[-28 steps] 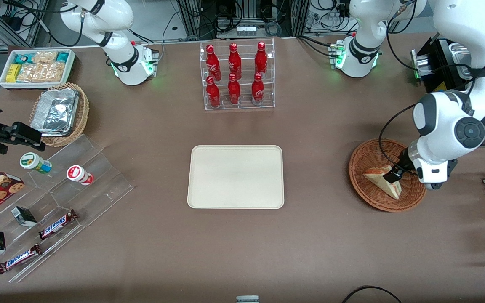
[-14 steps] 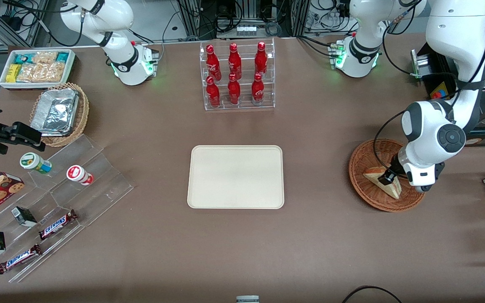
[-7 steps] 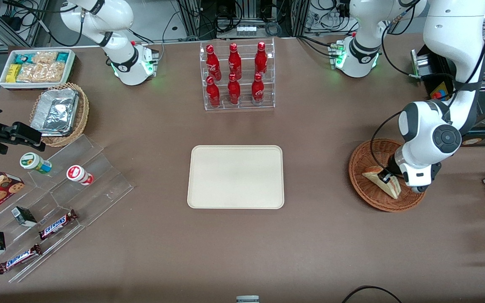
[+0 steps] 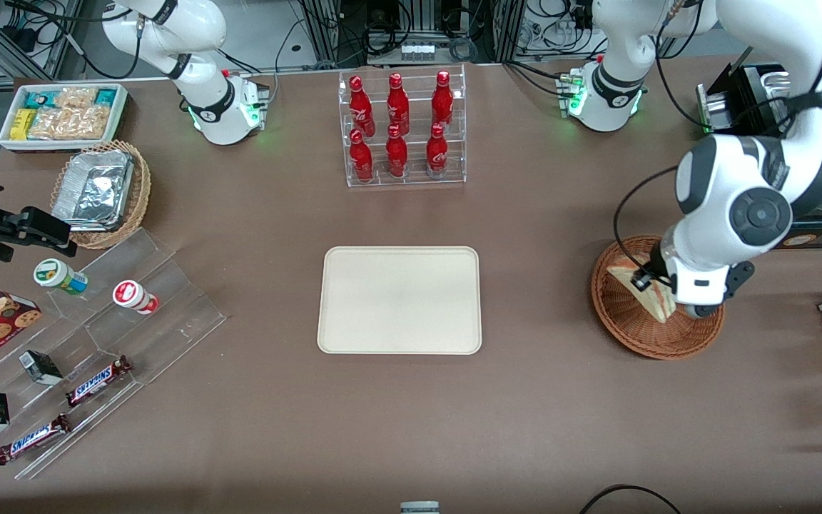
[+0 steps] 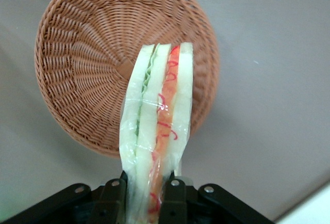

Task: Place sandwich from basket to tray
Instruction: 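Carry the held sandwich with the left gripper over the cream tray, then lower the sandwich onto the tray and open the left gripper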

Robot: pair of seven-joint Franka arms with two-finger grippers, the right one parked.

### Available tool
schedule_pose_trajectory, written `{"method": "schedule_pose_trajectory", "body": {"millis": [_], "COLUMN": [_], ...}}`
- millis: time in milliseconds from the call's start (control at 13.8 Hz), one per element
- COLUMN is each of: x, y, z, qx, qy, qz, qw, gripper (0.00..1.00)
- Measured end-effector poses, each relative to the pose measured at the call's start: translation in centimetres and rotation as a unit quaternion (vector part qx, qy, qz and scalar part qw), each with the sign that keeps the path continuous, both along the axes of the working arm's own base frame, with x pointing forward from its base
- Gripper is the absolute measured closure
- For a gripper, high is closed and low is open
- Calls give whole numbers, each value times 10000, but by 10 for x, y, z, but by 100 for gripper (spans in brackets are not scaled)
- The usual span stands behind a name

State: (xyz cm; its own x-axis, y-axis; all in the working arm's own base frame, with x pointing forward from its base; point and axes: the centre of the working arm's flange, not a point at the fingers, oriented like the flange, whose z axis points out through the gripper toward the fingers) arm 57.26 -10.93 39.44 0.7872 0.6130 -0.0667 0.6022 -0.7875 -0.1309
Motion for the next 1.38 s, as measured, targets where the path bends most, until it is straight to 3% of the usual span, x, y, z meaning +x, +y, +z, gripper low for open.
{"method": "schedule_pose_trajectory", "body": {"millis": [508,726,871,1089,1379], "x": [-25,-40,-46,-52,-54], "y": [-136,-204,-250,-307,-337], "z": [44,40,22,-28,-109], "qx": [-136,-211,-291,-407,-447], "qy": [-382,-407,-413,-588,-631], "qz": [-1149,-1662,-1957,-2308,-2489], "qw": [9926,9850,9794,9704,9654], "gripper": [76,75,74,73,71]}}
